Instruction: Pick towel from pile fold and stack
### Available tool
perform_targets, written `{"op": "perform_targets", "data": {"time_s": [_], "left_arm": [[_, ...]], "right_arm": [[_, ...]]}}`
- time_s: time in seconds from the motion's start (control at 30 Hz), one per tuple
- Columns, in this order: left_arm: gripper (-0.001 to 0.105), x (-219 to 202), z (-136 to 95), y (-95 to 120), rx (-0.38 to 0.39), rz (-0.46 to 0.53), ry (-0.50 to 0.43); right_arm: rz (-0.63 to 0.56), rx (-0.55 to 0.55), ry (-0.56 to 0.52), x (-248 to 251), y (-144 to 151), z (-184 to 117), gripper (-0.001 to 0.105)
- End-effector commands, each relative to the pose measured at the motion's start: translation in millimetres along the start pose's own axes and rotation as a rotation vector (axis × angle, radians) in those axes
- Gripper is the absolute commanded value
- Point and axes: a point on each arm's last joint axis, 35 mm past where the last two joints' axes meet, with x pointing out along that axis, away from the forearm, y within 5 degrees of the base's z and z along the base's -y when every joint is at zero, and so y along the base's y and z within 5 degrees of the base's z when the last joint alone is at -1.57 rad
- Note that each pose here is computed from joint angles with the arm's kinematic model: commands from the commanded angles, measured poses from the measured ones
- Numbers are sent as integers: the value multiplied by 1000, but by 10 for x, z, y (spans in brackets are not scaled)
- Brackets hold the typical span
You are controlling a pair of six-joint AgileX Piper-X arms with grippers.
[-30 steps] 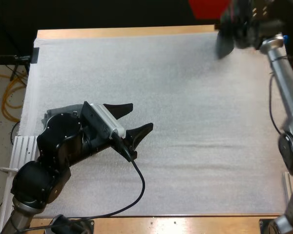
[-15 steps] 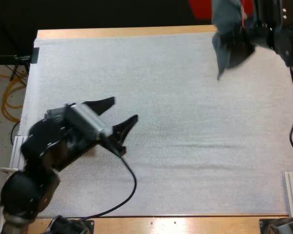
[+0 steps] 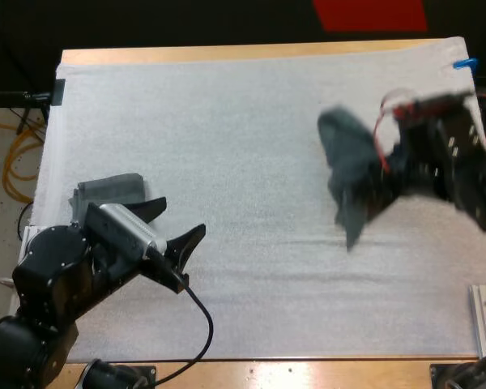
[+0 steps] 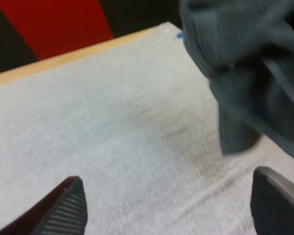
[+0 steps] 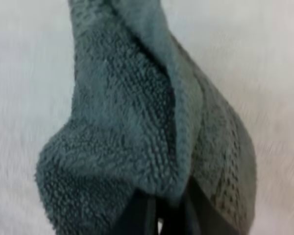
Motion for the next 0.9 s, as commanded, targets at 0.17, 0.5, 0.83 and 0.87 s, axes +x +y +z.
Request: {"op": "perform_targets", "data": {"time_s": [0.17,0.5,0.83,0.87], "left_arm": [[68,-42,-26,-14,3,-3,18],[68,-42,-27,-13,30,-3,19],[68,-42,-29,-21,29,-24,23],[68,-42,-29,-21,29,-24,23]], "right_arm": [[33,73,135,300,180,-476,0],[157,94,20,1219,273,-253,4],[323,83,-68,1561,328,294,93],[323,83,-67,1517,325,310,92]]}}
